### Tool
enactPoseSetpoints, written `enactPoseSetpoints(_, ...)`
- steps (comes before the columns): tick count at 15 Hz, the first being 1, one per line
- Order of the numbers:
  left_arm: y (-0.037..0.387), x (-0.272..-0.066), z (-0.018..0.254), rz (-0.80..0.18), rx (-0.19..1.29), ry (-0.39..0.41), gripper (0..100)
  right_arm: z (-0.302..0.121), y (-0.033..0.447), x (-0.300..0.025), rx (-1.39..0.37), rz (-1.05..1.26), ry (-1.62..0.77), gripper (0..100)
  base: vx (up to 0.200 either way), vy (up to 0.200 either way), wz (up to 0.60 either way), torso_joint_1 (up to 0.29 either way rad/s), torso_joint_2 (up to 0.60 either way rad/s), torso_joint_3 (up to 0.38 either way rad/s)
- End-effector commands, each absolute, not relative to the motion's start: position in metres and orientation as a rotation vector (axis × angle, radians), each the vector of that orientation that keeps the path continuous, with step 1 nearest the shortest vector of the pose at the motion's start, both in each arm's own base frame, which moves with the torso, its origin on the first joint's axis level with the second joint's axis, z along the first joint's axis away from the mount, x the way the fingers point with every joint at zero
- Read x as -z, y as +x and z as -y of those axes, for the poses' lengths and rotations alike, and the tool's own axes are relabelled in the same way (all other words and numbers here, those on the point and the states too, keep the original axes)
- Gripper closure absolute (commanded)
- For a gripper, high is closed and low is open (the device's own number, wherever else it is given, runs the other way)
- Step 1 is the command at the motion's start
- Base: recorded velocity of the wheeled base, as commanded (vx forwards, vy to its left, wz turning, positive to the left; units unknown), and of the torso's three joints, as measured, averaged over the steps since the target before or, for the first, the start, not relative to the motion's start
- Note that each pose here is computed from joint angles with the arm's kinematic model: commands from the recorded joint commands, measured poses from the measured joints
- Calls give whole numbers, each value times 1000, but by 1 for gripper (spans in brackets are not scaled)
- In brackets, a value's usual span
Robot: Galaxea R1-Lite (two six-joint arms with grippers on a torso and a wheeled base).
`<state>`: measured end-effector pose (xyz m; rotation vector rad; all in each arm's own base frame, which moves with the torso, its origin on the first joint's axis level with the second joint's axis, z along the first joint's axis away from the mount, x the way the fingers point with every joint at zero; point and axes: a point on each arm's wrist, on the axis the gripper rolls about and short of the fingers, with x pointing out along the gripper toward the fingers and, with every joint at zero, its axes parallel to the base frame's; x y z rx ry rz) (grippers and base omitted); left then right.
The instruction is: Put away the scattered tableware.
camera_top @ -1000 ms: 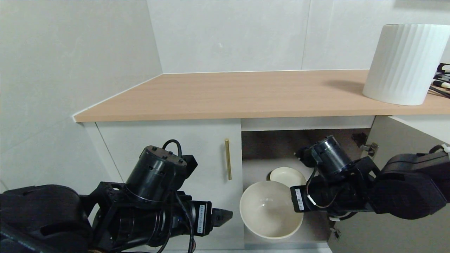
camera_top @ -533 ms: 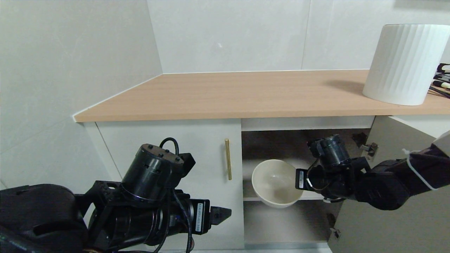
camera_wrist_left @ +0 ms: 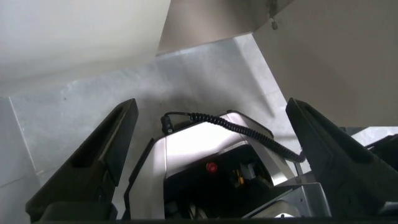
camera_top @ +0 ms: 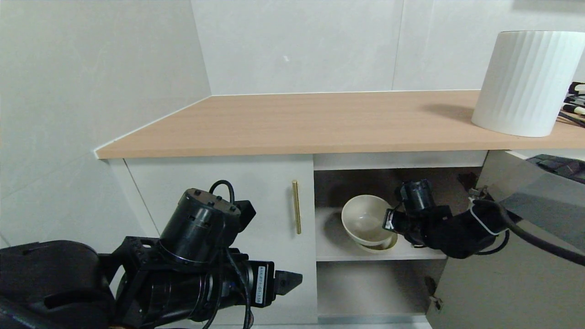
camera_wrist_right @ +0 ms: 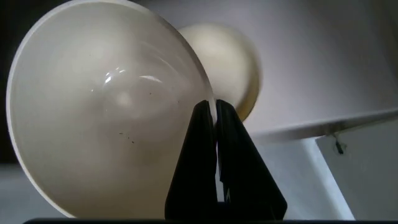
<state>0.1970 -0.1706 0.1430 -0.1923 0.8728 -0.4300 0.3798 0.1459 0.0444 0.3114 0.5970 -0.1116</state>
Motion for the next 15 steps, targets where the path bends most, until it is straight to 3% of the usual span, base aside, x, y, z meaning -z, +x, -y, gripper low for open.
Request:
enactPoseSetpoints(1, 197, -142, 171, -876, 427, -191, 0, -138, 393, -31, 148, -605, 315, 100, 0, 0, 0, 0, 0, 0)
enactPoseSetpoints(15, 198, -142, 171, -877, 426, -192, 0, -133, 404, -12, 173, -636, 298, 100, 0, 0, 0, 0, 0, 0)
